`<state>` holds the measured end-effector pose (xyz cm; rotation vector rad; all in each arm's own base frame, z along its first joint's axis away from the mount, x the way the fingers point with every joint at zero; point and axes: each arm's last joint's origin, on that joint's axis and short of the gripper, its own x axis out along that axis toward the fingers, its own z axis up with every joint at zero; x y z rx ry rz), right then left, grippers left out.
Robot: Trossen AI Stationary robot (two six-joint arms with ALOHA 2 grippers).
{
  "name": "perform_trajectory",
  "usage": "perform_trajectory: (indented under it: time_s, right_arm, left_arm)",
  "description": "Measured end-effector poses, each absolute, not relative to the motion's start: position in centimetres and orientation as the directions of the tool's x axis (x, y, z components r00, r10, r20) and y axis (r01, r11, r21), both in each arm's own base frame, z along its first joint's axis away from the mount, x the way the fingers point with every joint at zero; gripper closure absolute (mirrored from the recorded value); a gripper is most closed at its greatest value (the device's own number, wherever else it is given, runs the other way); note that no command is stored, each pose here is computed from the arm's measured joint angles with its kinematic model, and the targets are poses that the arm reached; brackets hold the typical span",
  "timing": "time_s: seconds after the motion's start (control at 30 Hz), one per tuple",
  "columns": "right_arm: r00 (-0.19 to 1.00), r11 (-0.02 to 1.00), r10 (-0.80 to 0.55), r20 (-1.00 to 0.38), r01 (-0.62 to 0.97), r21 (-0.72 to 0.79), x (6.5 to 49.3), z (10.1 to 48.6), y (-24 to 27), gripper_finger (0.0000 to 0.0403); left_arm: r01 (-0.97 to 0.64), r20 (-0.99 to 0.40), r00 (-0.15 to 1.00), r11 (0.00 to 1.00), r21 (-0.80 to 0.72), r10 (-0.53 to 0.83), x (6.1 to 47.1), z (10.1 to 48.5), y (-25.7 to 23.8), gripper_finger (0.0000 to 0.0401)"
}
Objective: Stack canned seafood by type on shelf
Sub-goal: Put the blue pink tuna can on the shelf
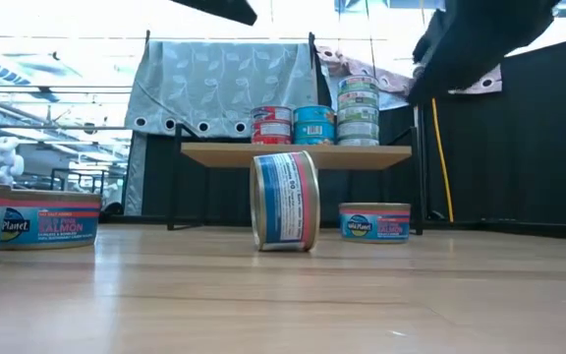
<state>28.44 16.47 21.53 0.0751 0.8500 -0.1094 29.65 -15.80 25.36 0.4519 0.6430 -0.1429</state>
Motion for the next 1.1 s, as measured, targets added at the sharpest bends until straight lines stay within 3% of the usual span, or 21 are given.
perform_trajectory:
  time_s: [0.17,0.43,0.47,0.57,0.7,0.83,0.97,1.1]
  right_arm:
    - [0.739,0.970,-0.058,-0.671,0.200,0.136,28.8,19.7,16.9,0.0403]
    - [0.725,0.941,-0.132,-0.676,0.306,0.143,28.9,18.0,16.8,0.0402]
    - [0.722,0.942,-0.132,-0.679,0.304,0.141,28.8,18.0,16.8,0.0400]
    - [0.713,0.947,-0.130,-0.689,0.296,0.128,28.5,17.9,17.1,0.0387]
    - [0.709,0.962,-0.122,-0.694,0.257,0.094,28.2,17.8,17.5,0.0360]
    - [0.702,0.968,-0.133,-0.700,0.245,0.062,28.1,17.8,17.4,0.0329]
    - [0.743,0.937,-0.211,-0.635,0.338,0.083,28.8,18.1,16.8,0.0297]
    - [0.781,0.903,-0.253,-0.571,0.402,0.149,29.6,18.7,16.3,0.0262]
  left_arm:
    - [0.311,-0.616,0.783,0.806,0.503,0.082,31.0,24.6,-14.9,0.0108]
    - [0.383,-0.585,0.774,0.557,0.737,0.241,32.5,23.0,-14.1,0.0100]
    - [0.365,-0.569,0.781,0.551,0.751,0.258,32.5,23.1,-14.2,0.0100]
    - [0.237,-0.527,0.800,0.655,0.717,0.287,32.5,23.5,-14.6,0.0099]
    - [0.084,-0.530,0.798,0.817,0.570,0.288,32.5,23.7,-14.6,0.0099]
    - [-0.226,-0.536,0.790,0.954,0.195,0.297,33.2,24.1,-13.3,0.0099]
    - [-0.462,-0.532,0.790,0.867,-0.188,0.306,33.2,24.1,-13.4,0.0099]
    - [-0.570,-0.508,0.768,0.779,-0.264,0.390,32.5,23.6,-14.4,0.0099]
